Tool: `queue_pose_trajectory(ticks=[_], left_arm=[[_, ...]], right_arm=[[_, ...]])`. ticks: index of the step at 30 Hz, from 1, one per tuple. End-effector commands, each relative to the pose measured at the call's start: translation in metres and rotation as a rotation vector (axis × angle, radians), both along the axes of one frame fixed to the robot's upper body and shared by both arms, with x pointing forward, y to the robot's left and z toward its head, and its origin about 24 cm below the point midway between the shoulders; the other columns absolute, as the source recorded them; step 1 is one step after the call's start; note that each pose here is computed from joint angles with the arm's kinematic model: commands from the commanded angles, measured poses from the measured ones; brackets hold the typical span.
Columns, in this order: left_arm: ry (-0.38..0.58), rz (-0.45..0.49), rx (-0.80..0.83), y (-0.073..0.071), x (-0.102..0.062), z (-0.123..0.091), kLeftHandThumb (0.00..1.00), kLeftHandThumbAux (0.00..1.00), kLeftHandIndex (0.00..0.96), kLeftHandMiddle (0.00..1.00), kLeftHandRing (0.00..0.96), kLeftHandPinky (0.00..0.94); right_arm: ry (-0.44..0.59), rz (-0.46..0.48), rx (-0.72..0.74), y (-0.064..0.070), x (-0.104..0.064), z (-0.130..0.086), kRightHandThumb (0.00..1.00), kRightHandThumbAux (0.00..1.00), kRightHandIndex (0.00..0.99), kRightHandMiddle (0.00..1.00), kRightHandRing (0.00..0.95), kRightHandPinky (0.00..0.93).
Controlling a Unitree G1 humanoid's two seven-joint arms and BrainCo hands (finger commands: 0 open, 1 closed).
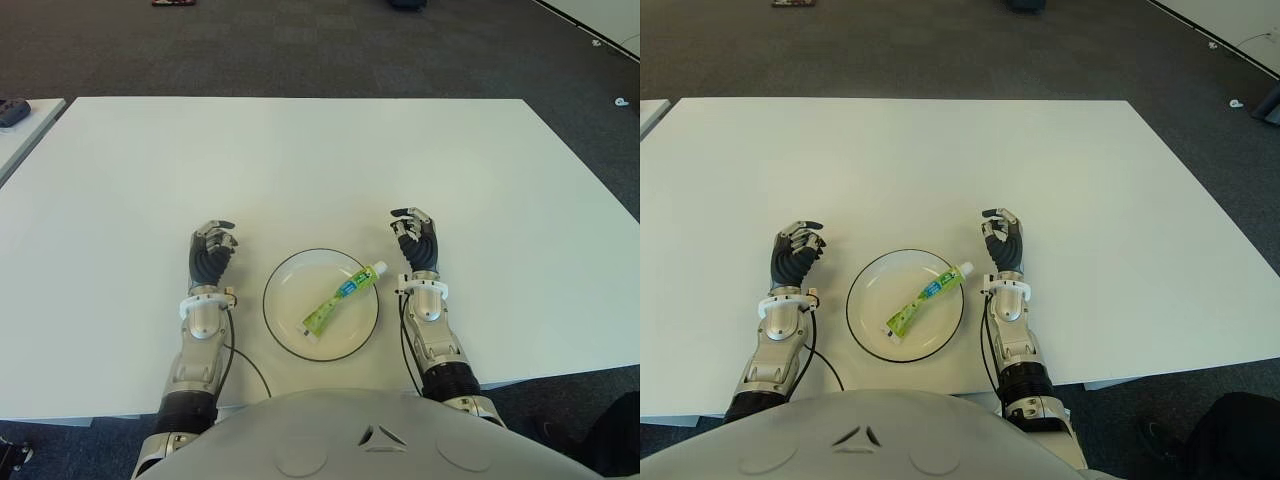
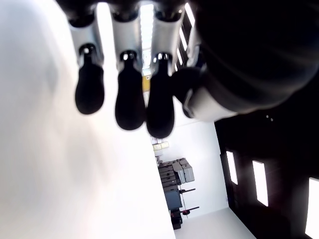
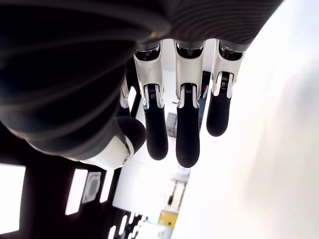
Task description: Put the toothpaste on the table into the plate.
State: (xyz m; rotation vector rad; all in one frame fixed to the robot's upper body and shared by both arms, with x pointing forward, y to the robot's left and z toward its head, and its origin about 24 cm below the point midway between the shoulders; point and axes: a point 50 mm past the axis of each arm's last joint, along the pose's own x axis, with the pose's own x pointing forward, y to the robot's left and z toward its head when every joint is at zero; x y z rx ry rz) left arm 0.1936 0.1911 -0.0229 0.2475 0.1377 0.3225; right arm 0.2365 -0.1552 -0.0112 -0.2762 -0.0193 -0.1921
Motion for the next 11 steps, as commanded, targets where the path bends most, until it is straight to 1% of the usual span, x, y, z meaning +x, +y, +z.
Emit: queue_pose_trajectory(ticks=[1,11], left_arm=[[-0.004,-0.006,-0.008,-0.0018,0.0034,0.0006,0.708,0.714,0.436,0.694,0.681,0.642],[-0.003,-0.012,-0.014,-0.0013,0.0026,0.0004,0.708,0.715,0.436,0.689,0.677,0.647]], right_arm=[[0.032,-0.004,-0.009,-0.0011,-0.0025,-0.0039,0.708,0.733,0.420,0.472,0.470,0.469],[0.033,-0.005,-0.012,-0.0008,-0.0037,-0.0045,0.708,0.734,0.420,0.469,0.467,0.476]])
